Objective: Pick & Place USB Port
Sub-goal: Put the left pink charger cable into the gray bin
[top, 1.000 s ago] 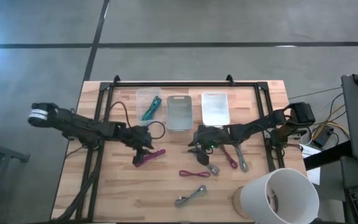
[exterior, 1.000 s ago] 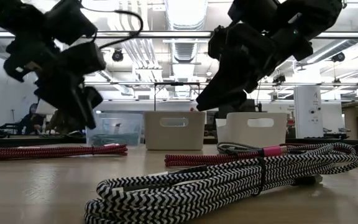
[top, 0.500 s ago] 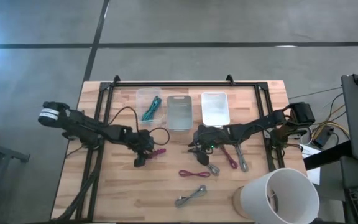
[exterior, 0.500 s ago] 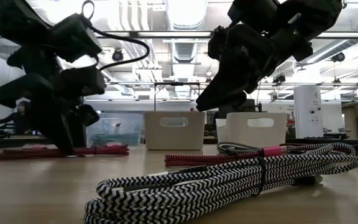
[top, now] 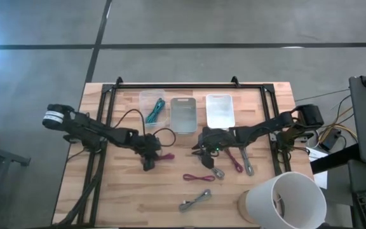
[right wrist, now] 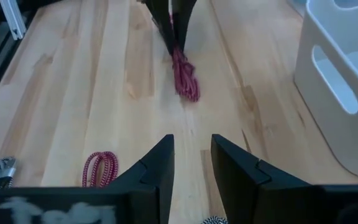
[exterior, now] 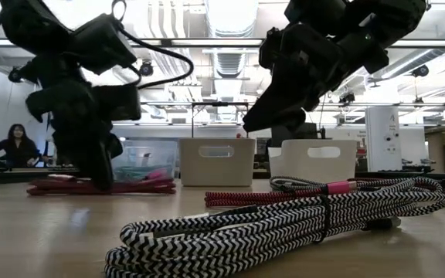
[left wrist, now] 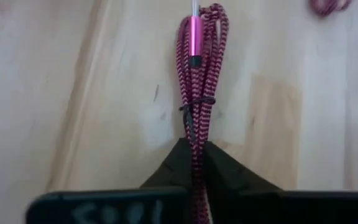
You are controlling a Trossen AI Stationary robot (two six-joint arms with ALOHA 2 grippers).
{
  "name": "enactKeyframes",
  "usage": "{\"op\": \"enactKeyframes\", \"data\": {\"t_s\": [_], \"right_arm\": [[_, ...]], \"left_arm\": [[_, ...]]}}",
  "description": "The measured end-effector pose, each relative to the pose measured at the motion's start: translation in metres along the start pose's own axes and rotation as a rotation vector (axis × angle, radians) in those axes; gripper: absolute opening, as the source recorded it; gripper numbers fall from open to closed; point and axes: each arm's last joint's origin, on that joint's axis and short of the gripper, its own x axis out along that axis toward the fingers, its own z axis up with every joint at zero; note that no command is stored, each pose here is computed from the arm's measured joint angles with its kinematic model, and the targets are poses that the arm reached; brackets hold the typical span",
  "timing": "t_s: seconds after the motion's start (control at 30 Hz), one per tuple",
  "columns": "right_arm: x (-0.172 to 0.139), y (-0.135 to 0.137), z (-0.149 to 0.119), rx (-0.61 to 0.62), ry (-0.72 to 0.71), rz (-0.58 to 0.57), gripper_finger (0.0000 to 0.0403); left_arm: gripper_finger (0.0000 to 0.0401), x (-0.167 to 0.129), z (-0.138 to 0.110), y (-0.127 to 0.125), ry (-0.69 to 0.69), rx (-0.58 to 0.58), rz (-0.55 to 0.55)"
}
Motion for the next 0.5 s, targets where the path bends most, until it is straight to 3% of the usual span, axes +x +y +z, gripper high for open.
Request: {"op": "enactKeyframes", "data": {"t_s": [0.3,0.5], "right_arm": [[-0.019,0.004,0.011,-0.137,-0.022,0.008,0.0108],[-0.053,0.006,0.014,-0.164,0.054,-0.011,0.0107]], "left_arm": [[0.0011,-0.028,0.057,-0.026,-0.212,0.039,-0.037],[0.0012,-0.054,0.099,-0.039,-0.401,0.029,0.137]]}}
